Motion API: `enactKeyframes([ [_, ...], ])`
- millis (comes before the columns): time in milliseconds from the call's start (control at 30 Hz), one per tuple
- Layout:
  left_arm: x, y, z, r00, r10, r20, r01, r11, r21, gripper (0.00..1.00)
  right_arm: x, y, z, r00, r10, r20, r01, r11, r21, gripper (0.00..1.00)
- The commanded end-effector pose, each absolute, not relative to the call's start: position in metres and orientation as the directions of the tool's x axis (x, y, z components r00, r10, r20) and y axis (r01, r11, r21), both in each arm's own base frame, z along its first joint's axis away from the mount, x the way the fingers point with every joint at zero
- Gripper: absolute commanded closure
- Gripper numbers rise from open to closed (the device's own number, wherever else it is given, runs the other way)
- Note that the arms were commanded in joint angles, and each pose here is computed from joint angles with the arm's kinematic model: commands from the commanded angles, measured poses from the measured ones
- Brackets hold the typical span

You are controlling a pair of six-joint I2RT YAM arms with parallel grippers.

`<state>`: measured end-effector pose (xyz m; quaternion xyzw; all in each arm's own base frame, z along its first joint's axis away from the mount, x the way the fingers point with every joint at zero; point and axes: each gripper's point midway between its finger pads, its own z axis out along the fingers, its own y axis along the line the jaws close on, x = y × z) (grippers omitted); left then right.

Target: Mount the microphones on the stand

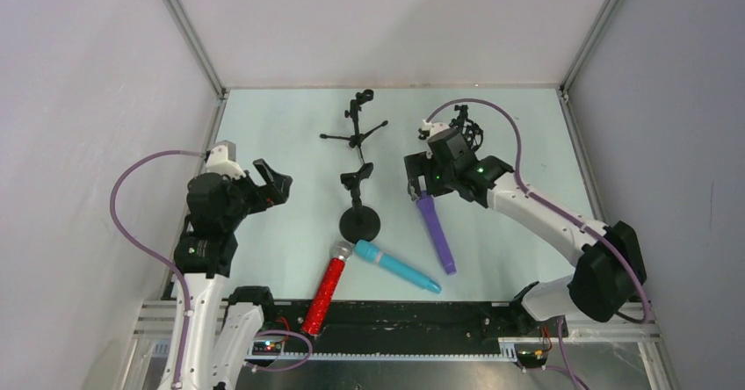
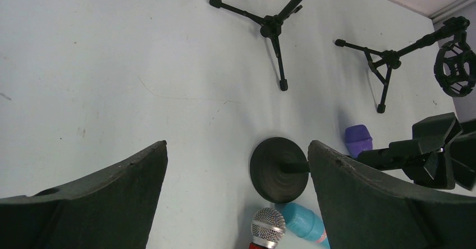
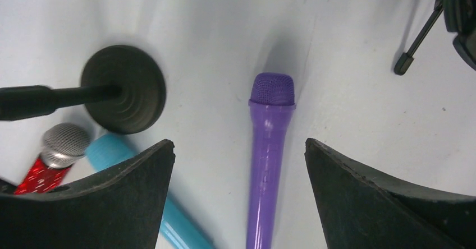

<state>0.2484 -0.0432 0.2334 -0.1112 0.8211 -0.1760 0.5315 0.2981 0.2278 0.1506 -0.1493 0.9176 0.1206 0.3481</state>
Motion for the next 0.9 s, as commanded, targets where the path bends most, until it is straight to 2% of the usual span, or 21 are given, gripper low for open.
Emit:
enactKeyframes([
  [0, 0.249, -0.044, 0.24, -0.39, -0.385, -0.836, 0.015, 0.906, -0.424, 0.02, 0.276, 0.229, 0.169, -0.751, -0.124, -0.648, -0.371, 0.892, 0.259, 0.1],
  [233, 0.249, -0.044, 0.239, -0.393, -0.386, -0.834, 0.014, 0.905, -0.425, 0.02, 0.259, 0.203, 0.143, -0.803, -0.111, -0.585, -0.323, 0.907, 0.271, 0.1],
  [567, 0.249, -0.045, 0.237, -0.401, -0.388, -0.83, 0.014, 0.903, -0.429, 0.02, 0.24, 0.192, 0.081, -0.885, -0.155, -0.439, -0.282, 0.929, 0.24, 0.09],
  [867, 0.252, -0.045, 0.233, -0.418, -0.387, -0.822, 0.008, 0.903, -0.429, 0.02, 0.244, 0.203, 0.057, -0.888, -0.202, -0.414, -0.295, 0.94, 0.174, 0.09],
])
